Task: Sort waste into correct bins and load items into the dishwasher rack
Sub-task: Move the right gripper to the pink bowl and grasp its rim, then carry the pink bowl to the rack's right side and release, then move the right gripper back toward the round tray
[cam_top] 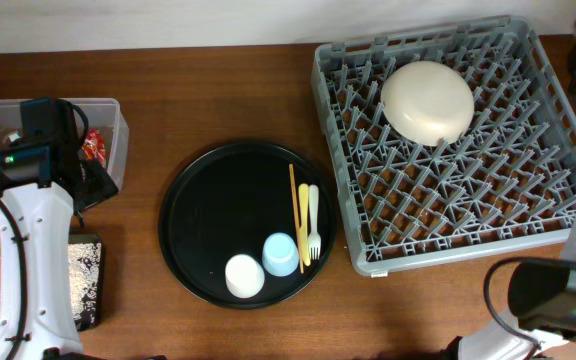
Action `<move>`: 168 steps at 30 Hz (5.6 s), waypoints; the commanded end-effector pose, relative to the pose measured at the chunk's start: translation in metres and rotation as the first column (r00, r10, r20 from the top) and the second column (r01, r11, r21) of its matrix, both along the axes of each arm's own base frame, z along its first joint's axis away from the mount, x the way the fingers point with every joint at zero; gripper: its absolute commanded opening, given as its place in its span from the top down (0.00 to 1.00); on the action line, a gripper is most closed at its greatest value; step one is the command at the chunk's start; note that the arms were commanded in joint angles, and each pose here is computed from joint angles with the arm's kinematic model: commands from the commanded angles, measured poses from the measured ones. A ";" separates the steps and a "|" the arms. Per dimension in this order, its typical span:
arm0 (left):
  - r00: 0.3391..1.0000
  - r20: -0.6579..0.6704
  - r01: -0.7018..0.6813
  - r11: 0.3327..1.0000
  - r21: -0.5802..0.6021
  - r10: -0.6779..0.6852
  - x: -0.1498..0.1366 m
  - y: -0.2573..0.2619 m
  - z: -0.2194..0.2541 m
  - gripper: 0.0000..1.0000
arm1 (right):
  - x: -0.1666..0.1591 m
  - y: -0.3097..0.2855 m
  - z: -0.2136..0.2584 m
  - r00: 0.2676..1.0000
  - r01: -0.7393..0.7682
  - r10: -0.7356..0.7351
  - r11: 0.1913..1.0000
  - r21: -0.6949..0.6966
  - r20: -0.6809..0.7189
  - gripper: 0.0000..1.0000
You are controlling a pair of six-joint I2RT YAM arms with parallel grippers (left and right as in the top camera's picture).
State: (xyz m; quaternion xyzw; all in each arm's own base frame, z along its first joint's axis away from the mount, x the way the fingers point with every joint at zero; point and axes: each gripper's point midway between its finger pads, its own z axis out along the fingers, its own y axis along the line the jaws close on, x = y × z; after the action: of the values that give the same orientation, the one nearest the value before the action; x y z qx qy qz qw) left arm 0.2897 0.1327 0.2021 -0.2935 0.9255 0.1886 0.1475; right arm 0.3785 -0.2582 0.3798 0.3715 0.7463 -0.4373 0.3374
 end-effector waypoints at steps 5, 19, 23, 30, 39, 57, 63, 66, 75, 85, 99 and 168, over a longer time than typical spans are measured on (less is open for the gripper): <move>1.000 0.014 -0.009 1.000 0.013 0.009 0.000 0.003 0.005 0.01 | 0.035 -0.024 -0.085 0.944 0.197 -0.242 0.958 -0.208 -0.222 0.96; 1.000 0.014 -0.008 1.000 0.013 0.008 0.000 0.003 0.005 0.01 | 0.063 0.033 -0.191 0.777 -0.028 -0.078 0.987 -0.159 -0.625 0.96; 1.000 0.014 -0.008 1.000 0.013 0.008 0.000 0.003 0.005 0.01 | 0.058 0.030 -0.173 0.738 -0.029 -0.153 0.966 -0.257 -0.657 0.96; 1.000 0.014 -0.008 1.000 0.013 0.008 0.000 0.003 0.005 0.01 | 0.047 0.026 -0.201 0.701 -0.031 -0.062 0.993 -0.117 -0.710 0.96; 1.000 0.014 -0.008 1.000 0.013 0.008 0.000 0.003 0.005 0.01 | 0.055 0.034 -0.223 0.730 -0.045 0.040 0.999 0.009 -0.683 0.96; 1.000 0.014 -0.008 1.000 0.013 0.008 0.000 0.003 0.005 0.01 | 0.106 0.129 -0.253 0.733 -0.272 0.344 0.939 0.211 -0.587 0.86; 1.000 0.014 -0.008 1.000 0.013 0.008 0.000 0.003 0.005 0.01 | 0.118 0.166 -0.256 0.724 -0.344 0.532 0.830 0.439 -0.439 0.20; 1.000 0.014 -0.008 1.000 0.013 0.008 0.000 0.003 0.005 0.01 | 0.119 0.174 -0.183 0.758 -0.435 0.633 0.670 0.602 -0.158 0.20; 1.000 0.014 -0.009 1.000 0.012 0.009 0.000 0.003 0.005 0.01 | 0.066 0.082 -0.255 0.879 -0.217 0.474 0.500 0.838 -0.055 0.96; 1.000 0.014 -0.008 1.000 0.013 0.008 0.000 0.003 0.005 0.01 | 0.022 0.023 -0.119 0.955 -0.271 0.269 0.634 0.724 0.122 0.93; 1.000 0.014 -0.008 1.000 0.013 0.008 0.000 0.003 0.005 0.01 | -0.037 -0.090 -0.282 0.992 0.129 -0.054 0.486 0.864 -0.118 0.84; 1.000 0.014 -0.008 1.000 0.013 0.008 0.000 0.003 0.005 0.01 | 0.091 0.368 -0.302 0.624 -0.663 0.777 0.468 0.585 0.085 0.96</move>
State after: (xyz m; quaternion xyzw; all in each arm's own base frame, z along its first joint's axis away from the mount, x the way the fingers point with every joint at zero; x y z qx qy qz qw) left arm 0.2898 0.1331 0.2023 -0.2941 0.9252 0.1886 0.1482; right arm 0.4719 0.1346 0.0826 0.0235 0.9541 -0.0095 0.2984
